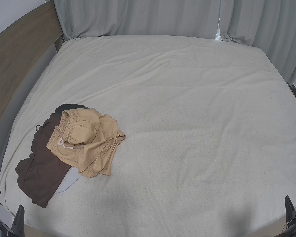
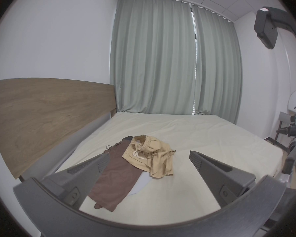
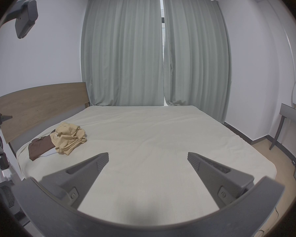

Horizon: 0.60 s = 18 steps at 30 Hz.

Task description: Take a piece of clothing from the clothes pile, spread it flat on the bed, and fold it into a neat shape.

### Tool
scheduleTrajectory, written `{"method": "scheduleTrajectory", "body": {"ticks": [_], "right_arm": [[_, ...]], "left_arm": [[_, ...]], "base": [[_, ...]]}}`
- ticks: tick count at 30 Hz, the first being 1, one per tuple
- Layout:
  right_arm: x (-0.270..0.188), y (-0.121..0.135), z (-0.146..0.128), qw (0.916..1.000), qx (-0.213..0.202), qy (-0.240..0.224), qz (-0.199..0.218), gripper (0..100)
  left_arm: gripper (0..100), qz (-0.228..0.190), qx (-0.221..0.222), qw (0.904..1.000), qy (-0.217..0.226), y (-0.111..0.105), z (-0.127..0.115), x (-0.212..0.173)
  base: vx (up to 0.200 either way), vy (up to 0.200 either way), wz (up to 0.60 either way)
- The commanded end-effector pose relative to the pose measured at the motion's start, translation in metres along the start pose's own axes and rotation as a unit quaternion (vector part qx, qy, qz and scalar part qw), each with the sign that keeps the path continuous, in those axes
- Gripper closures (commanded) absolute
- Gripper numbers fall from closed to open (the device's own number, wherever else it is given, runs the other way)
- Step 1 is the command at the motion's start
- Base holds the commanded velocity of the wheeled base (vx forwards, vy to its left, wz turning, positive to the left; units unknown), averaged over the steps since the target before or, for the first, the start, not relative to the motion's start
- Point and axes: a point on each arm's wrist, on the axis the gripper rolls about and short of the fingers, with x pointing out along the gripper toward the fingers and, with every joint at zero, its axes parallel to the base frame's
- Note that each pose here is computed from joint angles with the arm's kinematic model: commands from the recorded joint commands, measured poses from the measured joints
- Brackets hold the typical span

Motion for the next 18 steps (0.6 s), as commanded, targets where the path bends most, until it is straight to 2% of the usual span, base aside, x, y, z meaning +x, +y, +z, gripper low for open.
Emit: {"method": "scheduleTrajectory", "body": {"ticks": [1,5,18], "right_arm": [[0.0,0.0,-0.005,1.0,0.001,0.0,0.0,0],[0.0,0.0,-0.005,1.0,0.001,0.0,0.0,0],[0.0,0.0,-0.005,1.0,-0.002,0.0,0.002,0]], "left_arm": [[0,-0.036,-0.017,0.9991,0.015,0.0,0.023,0.006],[0,-0.059,-0.029,0.9971,0.037,-0.001,0.036,0.015],[0,-0.1,-0.047,0.9898,0.089,-0.003,0.051,0.033]], "base": [[0.0,0.0,0.0],[0.0,0.0,0.0],[0.0,0.0,0.0]]}}
